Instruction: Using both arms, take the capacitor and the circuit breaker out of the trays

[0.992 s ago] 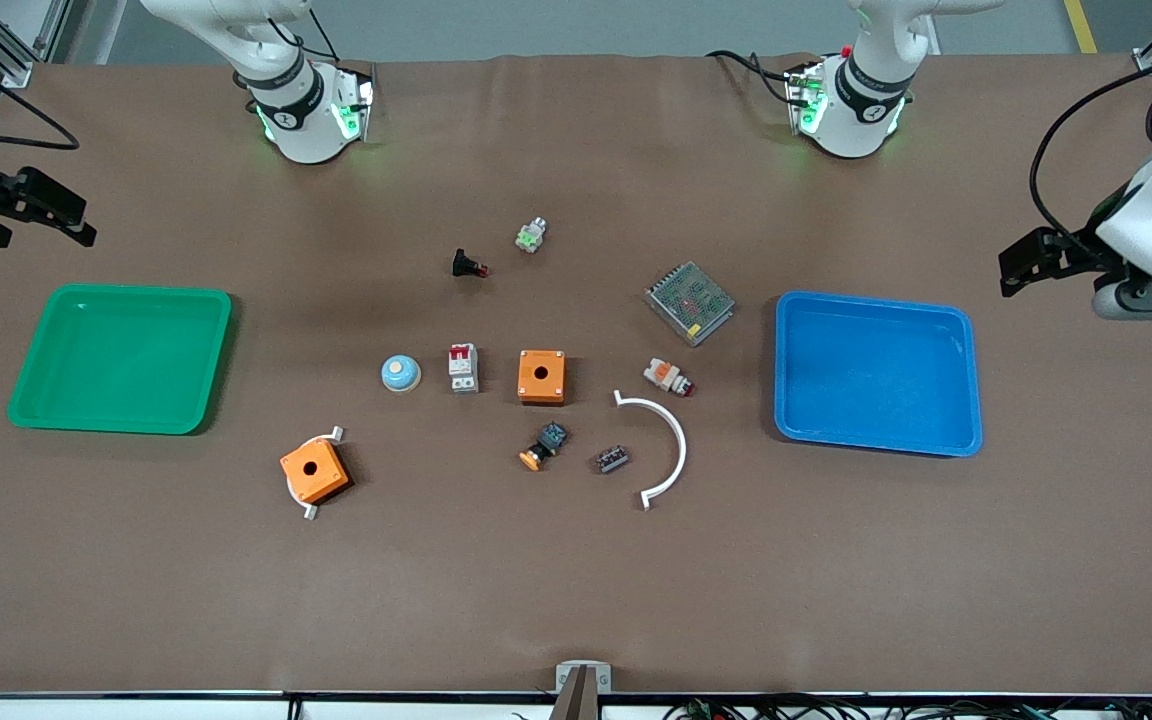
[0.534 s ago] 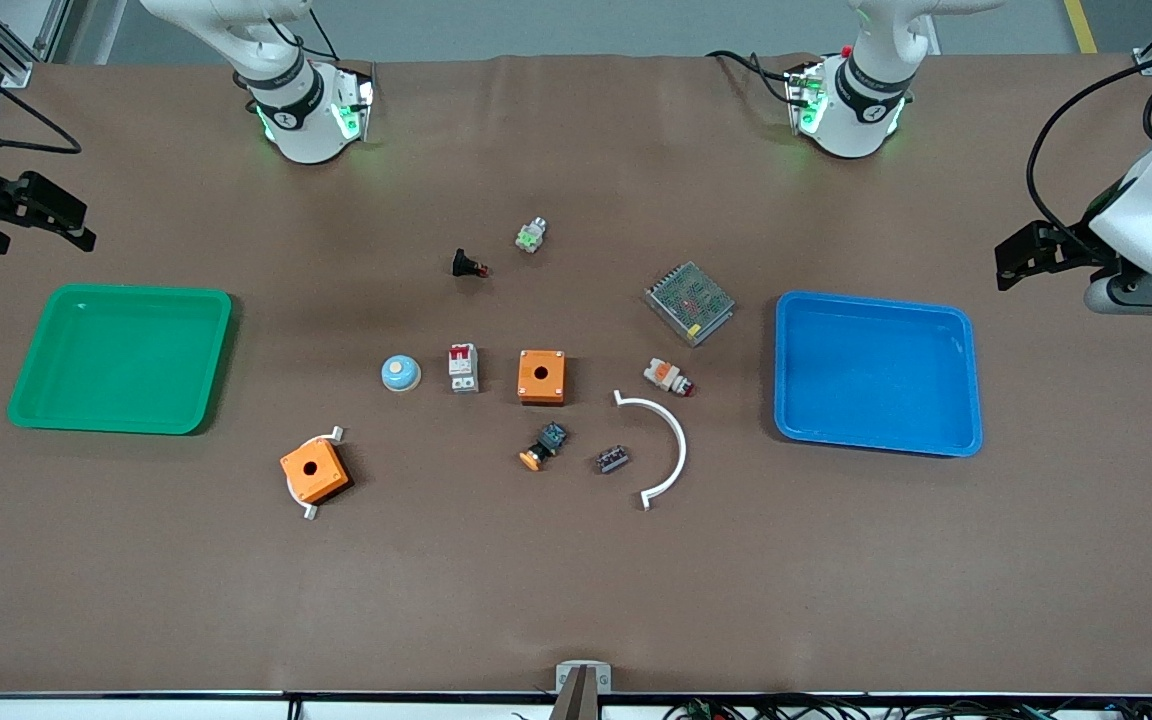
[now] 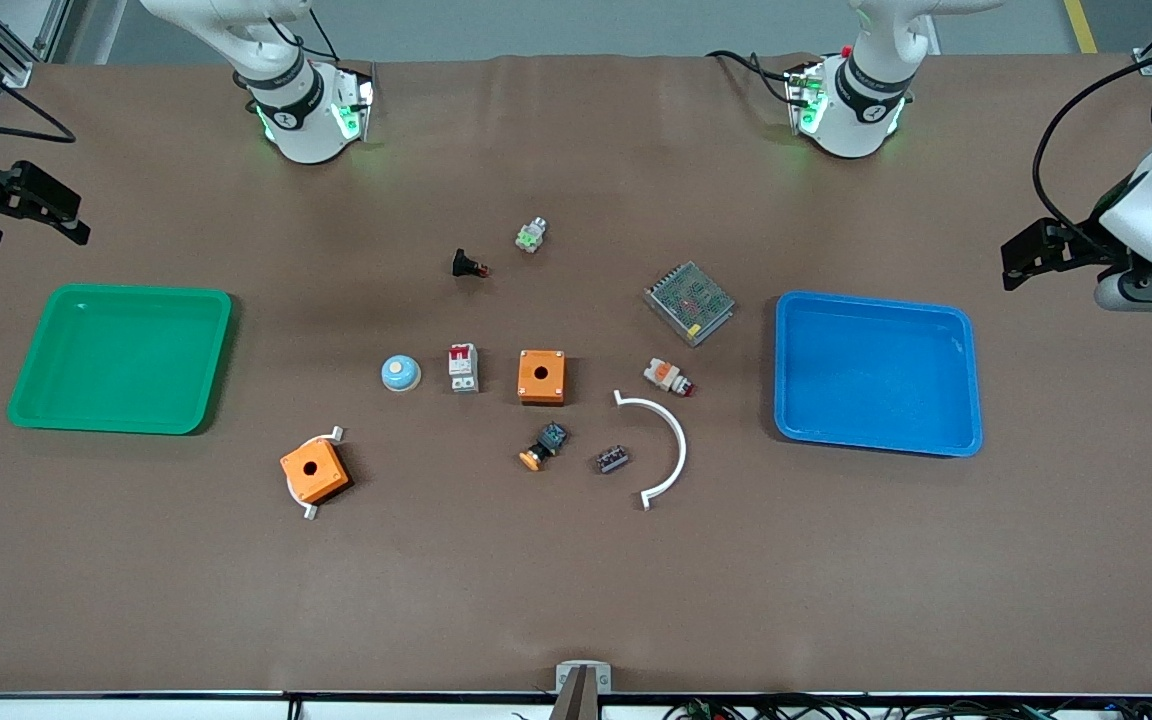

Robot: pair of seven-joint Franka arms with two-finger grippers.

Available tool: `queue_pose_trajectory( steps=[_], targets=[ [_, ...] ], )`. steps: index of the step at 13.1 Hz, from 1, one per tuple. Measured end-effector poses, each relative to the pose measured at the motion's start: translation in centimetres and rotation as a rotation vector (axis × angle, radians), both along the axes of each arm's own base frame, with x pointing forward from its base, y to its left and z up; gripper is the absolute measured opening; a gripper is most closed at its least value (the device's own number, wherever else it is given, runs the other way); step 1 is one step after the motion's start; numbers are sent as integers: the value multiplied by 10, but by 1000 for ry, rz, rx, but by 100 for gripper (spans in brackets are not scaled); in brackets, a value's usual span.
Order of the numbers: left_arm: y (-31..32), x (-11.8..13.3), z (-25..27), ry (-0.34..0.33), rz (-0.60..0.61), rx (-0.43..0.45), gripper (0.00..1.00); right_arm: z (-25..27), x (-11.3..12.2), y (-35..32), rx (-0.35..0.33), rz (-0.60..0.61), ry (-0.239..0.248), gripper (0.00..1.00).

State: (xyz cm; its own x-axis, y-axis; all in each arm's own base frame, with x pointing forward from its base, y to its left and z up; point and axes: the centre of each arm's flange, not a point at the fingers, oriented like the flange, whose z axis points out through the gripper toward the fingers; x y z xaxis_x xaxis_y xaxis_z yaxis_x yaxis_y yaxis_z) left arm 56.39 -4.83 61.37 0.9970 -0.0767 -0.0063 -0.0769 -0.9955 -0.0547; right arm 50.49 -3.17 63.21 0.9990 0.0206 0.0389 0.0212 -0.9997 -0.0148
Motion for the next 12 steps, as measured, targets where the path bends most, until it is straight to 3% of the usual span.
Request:
queue_pose_trajectory(
  steps=[4,7,12],
  targets=[
    [3,1,5,-12,6,-3,100,2,0,0,-1,11,-4,100],
    [3,3,17,-37,7,-8,100,4,-4,8,-2,48,26,100],
    [4,7,16,-38,8,-9,100,9,-4,-1,-3,99,15,100]
  ],
)
